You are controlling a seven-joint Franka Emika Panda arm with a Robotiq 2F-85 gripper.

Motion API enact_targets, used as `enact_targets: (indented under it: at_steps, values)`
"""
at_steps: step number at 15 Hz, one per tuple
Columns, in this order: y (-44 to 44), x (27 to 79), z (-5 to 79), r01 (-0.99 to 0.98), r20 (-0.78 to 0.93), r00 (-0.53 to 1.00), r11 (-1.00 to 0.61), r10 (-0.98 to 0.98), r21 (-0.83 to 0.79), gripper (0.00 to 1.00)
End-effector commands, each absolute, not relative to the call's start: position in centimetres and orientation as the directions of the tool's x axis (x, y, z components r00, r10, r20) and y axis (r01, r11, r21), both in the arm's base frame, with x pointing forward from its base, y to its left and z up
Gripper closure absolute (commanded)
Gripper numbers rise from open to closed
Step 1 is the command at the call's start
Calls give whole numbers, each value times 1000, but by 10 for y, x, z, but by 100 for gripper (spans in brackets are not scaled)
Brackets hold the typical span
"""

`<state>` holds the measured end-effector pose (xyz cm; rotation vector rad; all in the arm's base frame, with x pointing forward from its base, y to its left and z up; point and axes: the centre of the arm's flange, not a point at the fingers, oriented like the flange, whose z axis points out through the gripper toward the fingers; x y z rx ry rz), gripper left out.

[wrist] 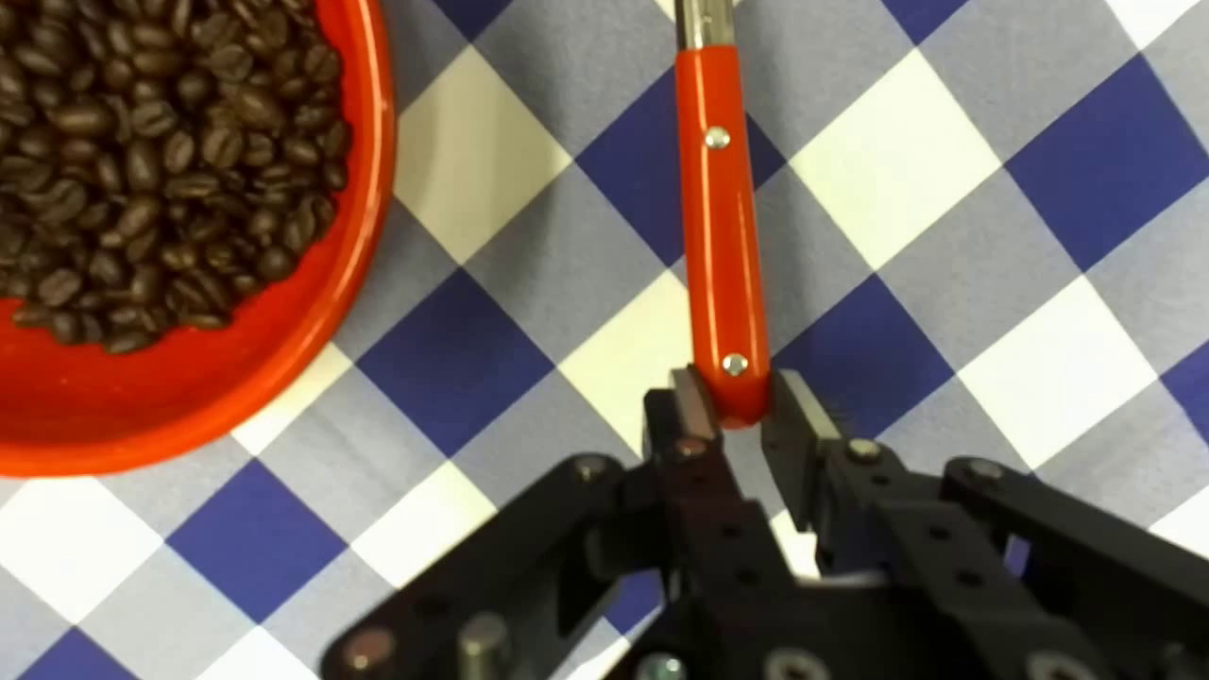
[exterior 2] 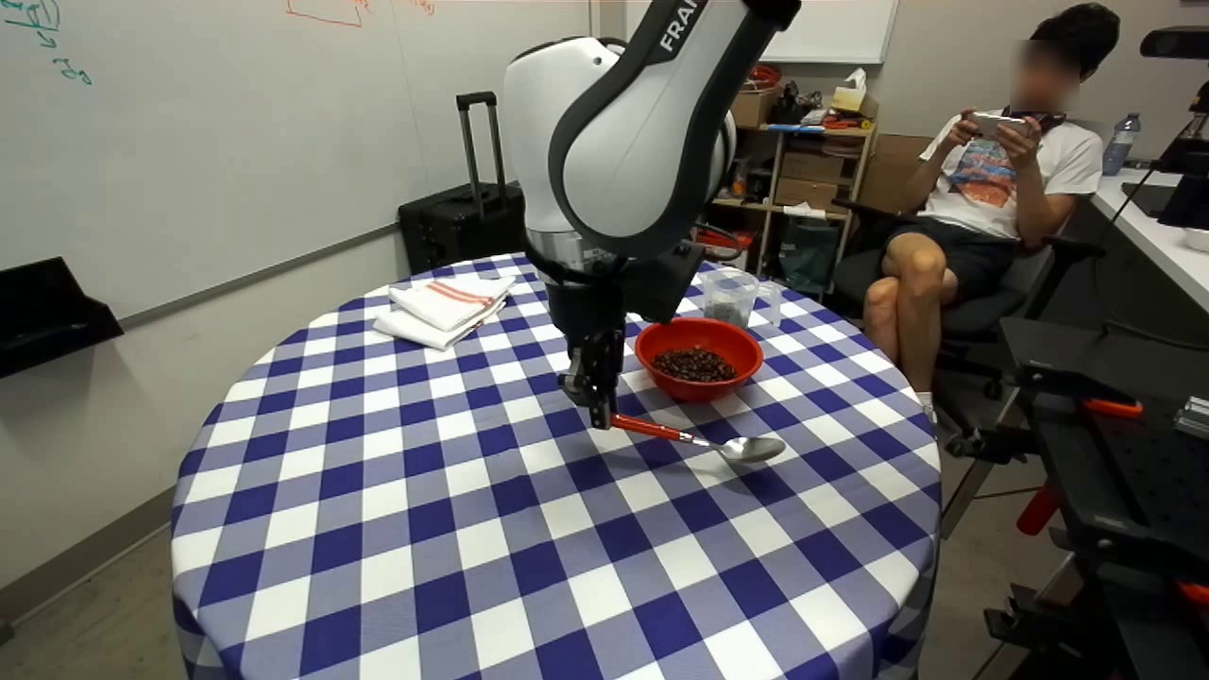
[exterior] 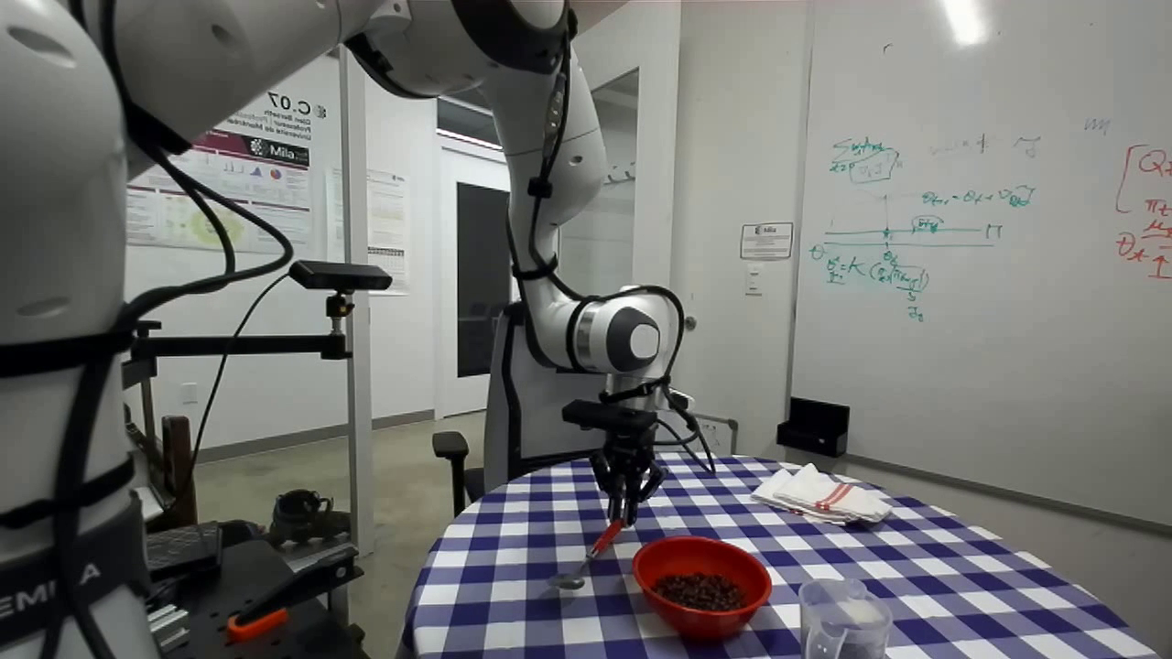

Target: Put a spoonful of the things in the red bowl into the jug

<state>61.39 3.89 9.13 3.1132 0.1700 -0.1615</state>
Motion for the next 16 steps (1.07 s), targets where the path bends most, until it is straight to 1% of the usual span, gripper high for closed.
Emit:
enact_targets:
  at_steps: [1,7,16]
  values:
    - [58,613,121,229,-107,968,-973,226,15,95]
    - [76,622,173,363,-63,930,-931,362,16,95]
    - [45,625,242,535,43,843,-844,536,27,95]
